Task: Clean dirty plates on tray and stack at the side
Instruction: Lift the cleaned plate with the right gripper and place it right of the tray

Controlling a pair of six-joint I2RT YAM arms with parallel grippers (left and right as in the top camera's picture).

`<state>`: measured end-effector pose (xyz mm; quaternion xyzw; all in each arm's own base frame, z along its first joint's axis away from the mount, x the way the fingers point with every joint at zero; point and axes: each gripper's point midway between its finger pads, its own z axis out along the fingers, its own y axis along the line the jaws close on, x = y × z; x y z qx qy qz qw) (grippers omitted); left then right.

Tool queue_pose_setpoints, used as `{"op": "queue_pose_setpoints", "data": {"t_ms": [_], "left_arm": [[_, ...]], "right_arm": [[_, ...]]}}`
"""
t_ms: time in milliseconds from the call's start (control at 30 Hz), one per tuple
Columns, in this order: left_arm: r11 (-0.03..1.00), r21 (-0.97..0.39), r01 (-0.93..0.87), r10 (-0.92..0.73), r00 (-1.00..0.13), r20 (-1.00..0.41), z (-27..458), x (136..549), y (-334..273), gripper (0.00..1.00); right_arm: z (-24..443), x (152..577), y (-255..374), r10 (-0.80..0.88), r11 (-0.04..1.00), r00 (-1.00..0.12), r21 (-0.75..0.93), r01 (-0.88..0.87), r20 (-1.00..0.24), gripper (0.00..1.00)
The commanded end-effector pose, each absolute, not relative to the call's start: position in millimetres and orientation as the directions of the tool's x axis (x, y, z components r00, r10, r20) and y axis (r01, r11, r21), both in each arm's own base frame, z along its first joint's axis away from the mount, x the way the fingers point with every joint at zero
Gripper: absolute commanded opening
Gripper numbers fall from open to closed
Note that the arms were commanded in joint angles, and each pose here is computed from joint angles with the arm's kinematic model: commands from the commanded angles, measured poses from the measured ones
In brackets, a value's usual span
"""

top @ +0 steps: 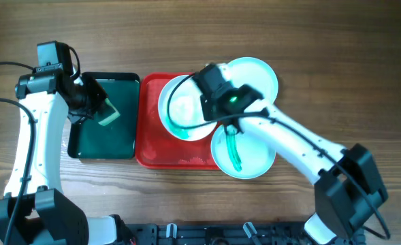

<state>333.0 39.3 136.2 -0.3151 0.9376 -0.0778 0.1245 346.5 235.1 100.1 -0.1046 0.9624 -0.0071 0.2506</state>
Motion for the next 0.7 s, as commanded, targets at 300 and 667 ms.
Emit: {"op": "queue_pose_setpoints", "data": {"t_ms": [300,667], "left_arm": [[0.802,-0.225,-0.554,-0.595,-0.775,-0.212,140,338,43,0.04],[0.802,-0.227,-0.553,-0.595,-0.774,-0.216,140,339,43,0.04]], "right_arm": [[230,332,260,-0.571,0.762,-0.378,-0.642,0.088,-0.729,0.04],[259,329,278,-0.601,0.74,-0.298,-0.657,0.143,-0.741,0.04]]}}
